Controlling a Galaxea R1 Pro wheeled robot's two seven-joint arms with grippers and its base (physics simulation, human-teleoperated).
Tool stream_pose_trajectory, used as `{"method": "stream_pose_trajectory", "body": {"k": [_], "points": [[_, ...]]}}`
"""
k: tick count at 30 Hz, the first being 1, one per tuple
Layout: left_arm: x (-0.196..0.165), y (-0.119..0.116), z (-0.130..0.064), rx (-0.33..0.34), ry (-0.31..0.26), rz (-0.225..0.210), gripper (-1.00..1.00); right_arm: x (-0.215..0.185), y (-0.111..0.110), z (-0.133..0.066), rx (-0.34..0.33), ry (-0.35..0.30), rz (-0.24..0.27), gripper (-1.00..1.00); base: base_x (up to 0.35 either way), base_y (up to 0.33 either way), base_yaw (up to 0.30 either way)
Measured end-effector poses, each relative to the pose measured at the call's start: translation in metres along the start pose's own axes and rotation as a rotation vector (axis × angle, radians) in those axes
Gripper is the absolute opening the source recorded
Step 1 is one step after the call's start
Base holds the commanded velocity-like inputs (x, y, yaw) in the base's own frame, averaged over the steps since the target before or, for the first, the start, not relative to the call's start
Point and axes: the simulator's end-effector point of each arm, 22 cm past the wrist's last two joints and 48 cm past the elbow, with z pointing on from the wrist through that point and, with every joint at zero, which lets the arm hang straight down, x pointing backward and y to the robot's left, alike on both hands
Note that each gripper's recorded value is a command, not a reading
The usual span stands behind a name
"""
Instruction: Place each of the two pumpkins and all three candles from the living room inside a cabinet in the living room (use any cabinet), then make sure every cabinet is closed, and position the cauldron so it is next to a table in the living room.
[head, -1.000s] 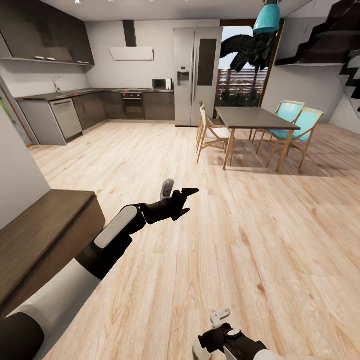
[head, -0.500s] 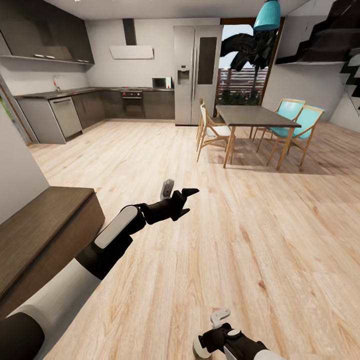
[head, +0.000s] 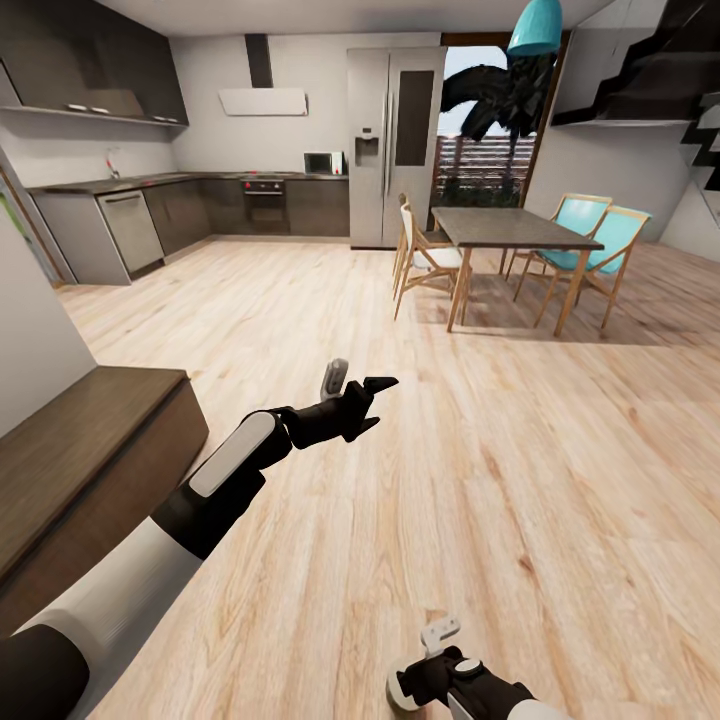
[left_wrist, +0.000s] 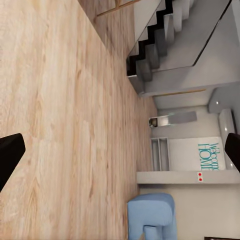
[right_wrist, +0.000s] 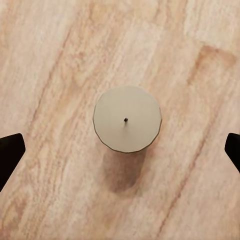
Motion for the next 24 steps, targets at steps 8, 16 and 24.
{"method": "stream_pose_trajectory", "body": {"k": [8,16,24], "points": [[0.006,0.016,0.001,0.0,0.0,0.0,1.0,0.011,-0.001,0.015,0.0,0.001,0.0,1.0,0.0,0.0,0.0],[0.013,0.033,0.003,0.0,0.0,0.001,1.0,0.021,-0.001,0.029,0.0,0.001,0.0,1.0,0.0,0.0,0.0],[0.02,0.049,0.004,0.0,0.0,0.001,1.0,0.031,-0.002,0.044,0.001,0.0,0.0,1.0,0.0,0.0,0.0]]}}
